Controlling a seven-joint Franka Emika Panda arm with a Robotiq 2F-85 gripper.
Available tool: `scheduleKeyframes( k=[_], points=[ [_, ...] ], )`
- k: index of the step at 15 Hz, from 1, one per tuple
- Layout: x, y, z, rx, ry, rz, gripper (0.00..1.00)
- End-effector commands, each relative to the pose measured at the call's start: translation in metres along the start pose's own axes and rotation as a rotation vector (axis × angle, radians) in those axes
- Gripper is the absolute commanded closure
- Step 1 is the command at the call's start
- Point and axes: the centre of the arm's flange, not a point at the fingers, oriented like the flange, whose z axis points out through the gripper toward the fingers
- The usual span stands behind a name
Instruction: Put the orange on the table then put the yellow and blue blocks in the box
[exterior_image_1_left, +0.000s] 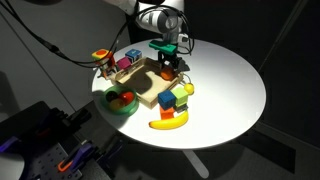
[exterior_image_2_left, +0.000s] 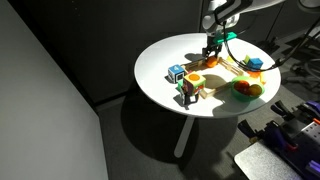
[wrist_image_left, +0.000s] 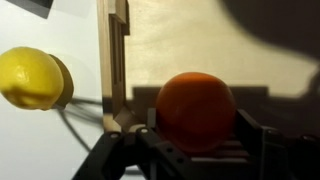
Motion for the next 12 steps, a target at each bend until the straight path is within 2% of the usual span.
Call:
scheduleKeyframes(
  k=[1, 6, 12],
  points=[
    [0.013, 0.004, -0.004, -0.012, -0.017, 0.018, 0.48],
    [0.0, 0.007, -0.017, -0.013, -0.047, 0.019, 0.48],
    [-0.013, 0.013, -0.048, -0.011, -0.033, 0.025, 0.48]
  ],
)
